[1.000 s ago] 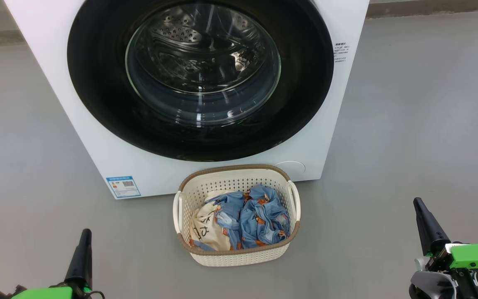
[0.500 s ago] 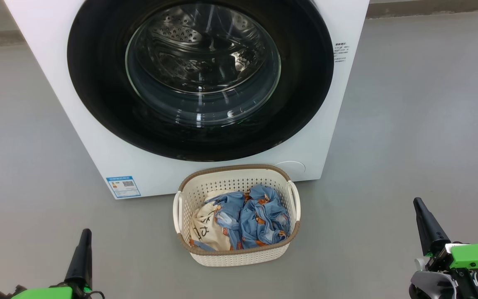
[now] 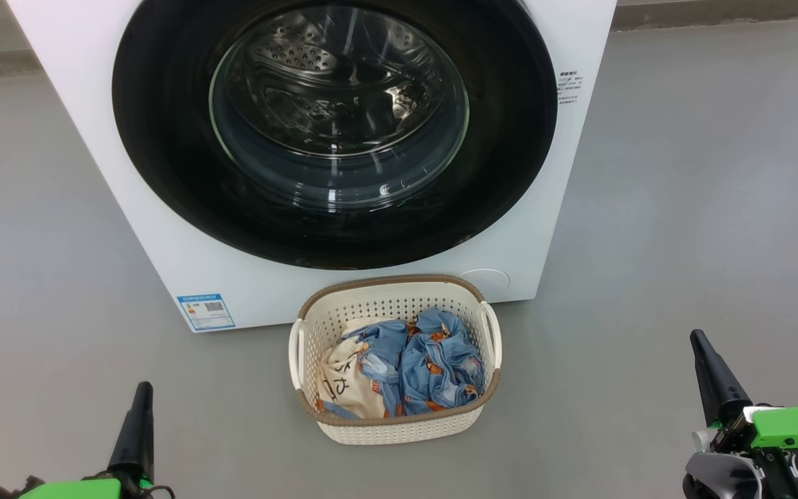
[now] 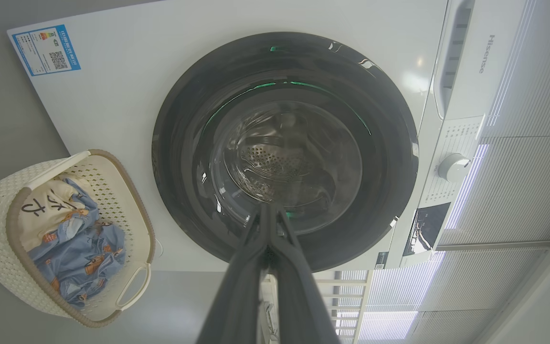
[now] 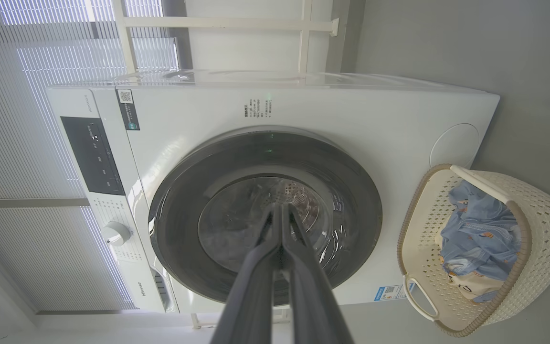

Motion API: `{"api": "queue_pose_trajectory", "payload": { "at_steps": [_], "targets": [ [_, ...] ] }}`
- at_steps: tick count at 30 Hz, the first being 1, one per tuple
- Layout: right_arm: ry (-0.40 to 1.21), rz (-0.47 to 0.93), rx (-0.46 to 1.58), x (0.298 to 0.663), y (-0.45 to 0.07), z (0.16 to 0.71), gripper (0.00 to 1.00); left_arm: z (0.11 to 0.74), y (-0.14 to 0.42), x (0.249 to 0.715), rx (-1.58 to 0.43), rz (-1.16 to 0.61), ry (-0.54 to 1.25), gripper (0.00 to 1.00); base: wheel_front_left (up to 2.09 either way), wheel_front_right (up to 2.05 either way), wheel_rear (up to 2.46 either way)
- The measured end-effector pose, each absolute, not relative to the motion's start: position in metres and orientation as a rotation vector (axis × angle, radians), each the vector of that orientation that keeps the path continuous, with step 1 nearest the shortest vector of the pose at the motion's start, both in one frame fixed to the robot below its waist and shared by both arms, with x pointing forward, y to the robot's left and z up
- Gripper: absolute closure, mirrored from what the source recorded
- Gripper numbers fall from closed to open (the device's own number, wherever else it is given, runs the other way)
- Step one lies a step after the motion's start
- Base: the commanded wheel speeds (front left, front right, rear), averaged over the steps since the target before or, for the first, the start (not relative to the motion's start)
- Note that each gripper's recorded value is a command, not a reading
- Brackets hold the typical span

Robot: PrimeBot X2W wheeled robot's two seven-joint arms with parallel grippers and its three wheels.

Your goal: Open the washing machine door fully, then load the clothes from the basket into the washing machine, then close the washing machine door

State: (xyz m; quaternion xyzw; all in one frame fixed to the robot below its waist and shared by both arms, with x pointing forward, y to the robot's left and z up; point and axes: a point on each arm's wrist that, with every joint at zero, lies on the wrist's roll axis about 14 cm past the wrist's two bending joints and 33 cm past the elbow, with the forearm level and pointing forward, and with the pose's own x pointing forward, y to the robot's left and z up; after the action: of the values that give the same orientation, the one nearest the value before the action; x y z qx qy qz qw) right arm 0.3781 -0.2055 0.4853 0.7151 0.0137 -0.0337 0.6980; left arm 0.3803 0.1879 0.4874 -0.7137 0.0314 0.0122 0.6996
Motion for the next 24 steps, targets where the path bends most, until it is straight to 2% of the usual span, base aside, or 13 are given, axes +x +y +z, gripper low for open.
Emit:
{"api": "queue_pose_trajectory", "payload": {
  "at_steps": [4,5,11,24],
  "targets": [
    [0.031,-0.075,1.594,0.378,-0.206,0.485,1.0,0.487,0.188,0.38,-1.59,0.027,0.07,1.0,0.0,0.0,0.0],
    [0.031,-0.075,1.594,0.378,-0.206,0.485,0.0,0.487,0.188,0.38,-1.59,0.027,0.07,0.0,0.0,0.0,0.0],
    [0.11,-0.159,1.618,0.362,-0.2,0.451,0.0,0.456,0.182,0.366,-1.604,0.099,0.149,0.0,0.0,0.0,0.0],
    [0.088,-0.144,1.617,0.365,-0.201,0.459,0.0,0.459,0.178,0.368,-1.599,0.099,0.135,0.0,0.0,0.0,0.0]
  ]
}}
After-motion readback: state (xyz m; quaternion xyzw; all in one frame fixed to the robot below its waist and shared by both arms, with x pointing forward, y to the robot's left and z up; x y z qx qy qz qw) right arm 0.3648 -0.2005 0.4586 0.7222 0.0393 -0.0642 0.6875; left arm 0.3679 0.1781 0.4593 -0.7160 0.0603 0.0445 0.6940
